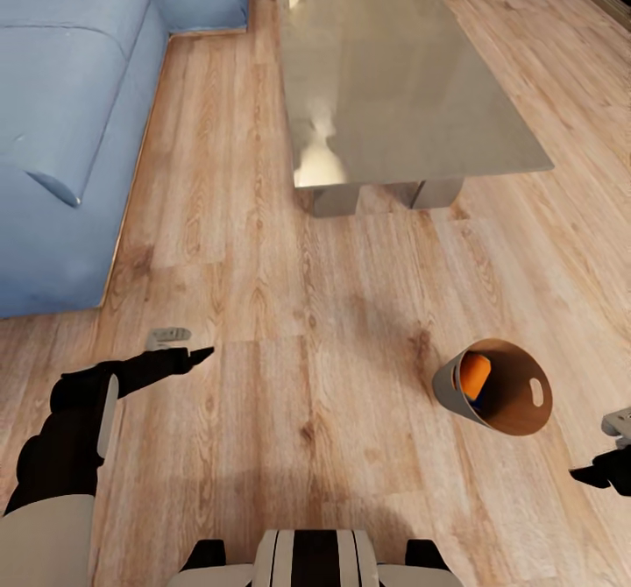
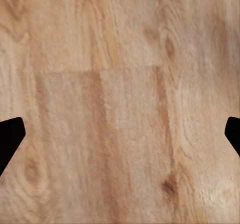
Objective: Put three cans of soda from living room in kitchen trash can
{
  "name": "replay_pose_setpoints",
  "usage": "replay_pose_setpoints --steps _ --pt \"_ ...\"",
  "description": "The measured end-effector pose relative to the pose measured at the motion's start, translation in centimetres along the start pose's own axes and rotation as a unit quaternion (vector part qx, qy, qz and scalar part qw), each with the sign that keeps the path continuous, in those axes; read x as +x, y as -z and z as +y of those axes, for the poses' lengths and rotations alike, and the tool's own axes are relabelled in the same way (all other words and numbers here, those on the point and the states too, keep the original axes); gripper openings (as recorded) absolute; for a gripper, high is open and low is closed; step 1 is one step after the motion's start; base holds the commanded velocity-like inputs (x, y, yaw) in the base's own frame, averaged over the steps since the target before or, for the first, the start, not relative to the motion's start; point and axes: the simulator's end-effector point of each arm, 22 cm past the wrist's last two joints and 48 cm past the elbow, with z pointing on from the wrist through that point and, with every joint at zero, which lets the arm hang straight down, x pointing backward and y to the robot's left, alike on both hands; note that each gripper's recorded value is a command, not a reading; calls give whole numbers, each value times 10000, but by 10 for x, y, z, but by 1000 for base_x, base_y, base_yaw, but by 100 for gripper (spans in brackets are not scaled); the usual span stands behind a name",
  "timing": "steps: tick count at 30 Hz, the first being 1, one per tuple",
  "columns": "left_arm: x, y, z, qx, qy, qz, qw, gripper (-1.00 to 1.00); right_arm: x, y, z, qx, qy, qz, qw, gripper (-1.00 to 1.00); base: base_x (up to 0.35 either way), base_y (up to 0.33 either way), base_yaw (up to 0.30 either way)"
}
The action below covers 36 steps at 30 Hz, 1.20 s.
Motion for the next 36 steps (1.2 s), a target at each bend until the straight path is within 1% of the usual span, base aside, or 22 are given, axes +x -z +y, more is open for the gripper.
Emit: replay_pose_setpoints --steps 2,4,5,6,7,8,11,14,17,19,23,26,27,32,34,35,36 --pt "-2 2 2 -89 -34 -10 10000 100 6 0 3 2 26 -112 9999 100 0 0 0" --pt "5 3 4 -156 -41 59 9999 100 11 -2 3 85 36 -236 9997 100 0 0 0" --pt "27 -1 6 -200 -77 196 9996 100 16 -5 2 217 30 -359 9991 100 0 0 0" --pt "38 -2 6 -209 -96 258 9994 100 18 -5 1 283 22 -419 9987 100 0 0 0" --pt "63 -8 11 -277 -167 360 9988 100 23 -8 1 383 21 -519 9979 100 0 0 0" --pt "75 -9 12 -309 -184 405 9985 100 25 -7 2 424 24 -568 9975 100 0 0 0" --pt "104 -11 21 -471 -232 513 9973 100 30 -4 4 505 71 -700 9962 100 0 0 0" --pt "130 -10 28 -614 -226 654 9957 100 35 -1 6 590 104 -829 9948 100 0 0 0" --pt "156 -8 32 -680 -204 786 9944 100 45 6 0 749 64 -935 9928 100 0 0 0" --pt "169 -6 33 -707 -208 823 9939 100 50 10 -3 835 70 -990 9916 100 0 0 0" --pt "205 1 40 -885 -188 952 9913 100 65 9 -8 961 199 -1083 9893 100 0 0 0" --pt "211 7 40 -936 -191 955 9908 100 78 9 -14 1038 121 -1090 9885 100 0 0 0" --pt "214 9 40 -954 -199 951 9907 100 86 6 -15 1037 50 -1072 9888 100 0 0 0" --pt "209 18 37 -979 -220 907 9908 100 100 -1 -13 923 -106 -1061 9900 100 0 0 0" --pt "206 21 36 -981 -234 879 9910 100 104 -4 -16 938 -150 -1098 9894 100 0 0 0" --pt "204 23 35 -982 -245 860 9911 100 106 -7 -18 965 -180 -1120 9888 100 0 0 0" --pt "203 24 34 -978 -264 831 9914 100 120 -21 -24 1127 -273 -1118 9869 100 0 0 0"
